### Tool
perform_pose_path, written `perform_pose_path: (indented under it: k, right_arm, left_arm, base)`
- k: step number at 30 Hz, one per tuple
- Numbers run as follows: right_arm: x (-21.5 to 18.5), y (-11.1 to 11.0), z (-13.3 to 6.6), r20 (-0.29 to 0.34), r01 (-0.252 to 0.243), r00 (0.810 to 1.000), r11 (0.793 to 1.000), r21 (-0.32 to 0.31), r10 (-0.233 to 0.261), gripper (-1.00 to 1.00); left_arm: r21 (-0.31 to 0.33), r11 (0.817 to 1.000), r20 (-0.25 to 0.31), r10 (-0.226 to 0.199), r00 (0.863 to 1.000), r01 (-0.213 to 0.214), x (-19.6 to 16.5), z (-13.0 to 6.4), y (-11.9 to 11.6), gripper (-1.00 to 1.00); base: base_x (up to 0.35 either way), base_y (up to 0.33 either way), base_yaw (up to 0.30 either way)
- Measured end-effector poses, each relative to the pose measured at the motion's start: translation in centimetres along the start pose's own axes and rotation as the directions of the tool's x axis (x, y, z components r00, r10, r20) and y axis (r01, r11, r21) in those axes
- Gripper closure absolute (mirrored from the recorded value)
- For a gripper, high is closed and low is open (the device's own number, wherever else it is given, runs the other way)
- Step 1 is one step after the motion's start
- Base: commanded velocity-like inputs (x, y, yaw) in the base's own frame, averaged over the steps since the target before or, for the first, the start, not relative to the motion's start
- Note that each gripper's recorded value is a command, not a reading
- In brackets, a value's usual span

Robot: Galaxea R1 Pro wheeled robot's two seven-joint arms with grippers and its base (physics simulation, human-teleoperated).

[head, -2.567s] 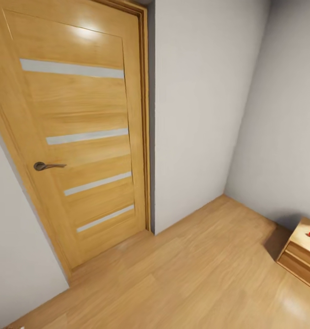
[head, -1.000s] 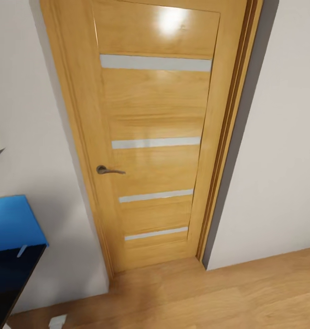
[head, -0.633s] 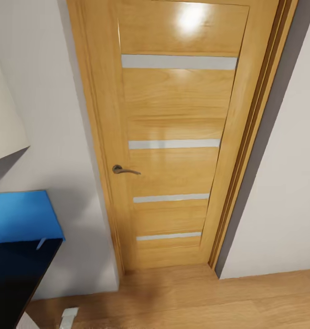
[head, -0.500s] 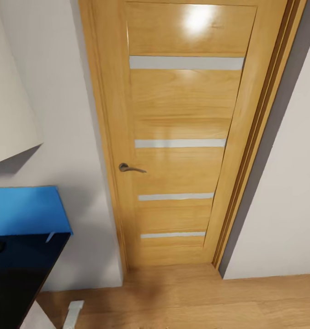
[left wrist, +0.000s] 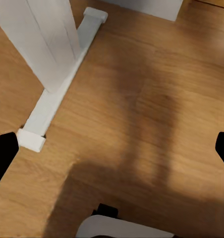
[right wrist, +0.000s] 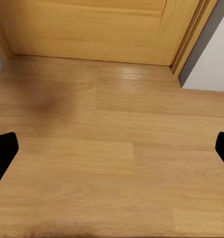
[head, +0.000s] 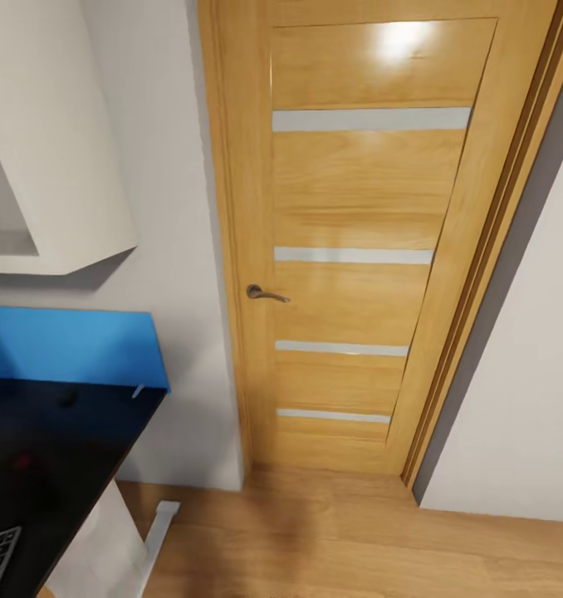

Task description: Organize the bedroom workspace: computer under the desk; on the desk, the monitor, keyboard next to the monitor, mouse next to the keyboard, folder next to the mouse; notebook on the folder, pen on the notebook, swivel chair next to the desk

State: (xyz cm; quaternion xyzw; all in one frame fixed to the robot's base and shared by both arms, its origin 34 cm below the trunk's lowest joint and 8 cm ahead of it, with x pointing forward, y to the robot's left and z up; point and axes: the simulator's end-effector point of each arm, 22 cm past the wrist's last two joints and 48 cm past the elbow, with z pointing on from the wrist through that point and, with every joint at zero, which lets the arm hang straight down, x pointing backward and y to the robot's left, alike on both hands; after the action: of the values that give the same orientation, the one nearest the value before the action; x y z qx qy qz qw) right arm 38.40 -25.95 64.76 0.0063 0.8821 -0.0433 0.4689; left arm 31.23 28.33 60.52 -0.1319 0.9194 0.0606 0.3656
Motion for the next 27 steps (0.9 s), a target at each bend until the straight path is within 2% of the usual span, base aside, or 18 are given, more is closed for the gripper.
perform_pose_path:
  k: [6, 17, 27]
  right_arm:
    - [0.30, 0.00, -0.15, -0.007, 0.000, 1.000, 1.000, 0.000, 0.000, -1.00]
    - [0.31, -0.01, -0.17, -0.007, 0.000, 1.000, 1.000, 0.000, 0.000, -1.00]
    - [0.08, -0.06, -0.16, 0.003, 0.000, 1.000, 1.000, 0.002, 0.000, -1.00]
  left_arm:
    - [0.000, 1.000, -0.001, 0.000, 1.000, 0.000, 0.02, -0.01, 0.00, -1.00]
    - [-0.001, 1.000, 0.001, 0.000, 1.000, 0.000, -0.02, -0.01, 0.04, -1.00]
    - [0.000, 1.000, 0.005, 0.000, 1.000, 0.000, -0.12, -0.01, 0.00, -1.00]
  base:
    - [-0.134, -0.313, 0.281]
    - [-0.023, -0.315, 0.282]
    - [-0.001, -0.037, 0.283]
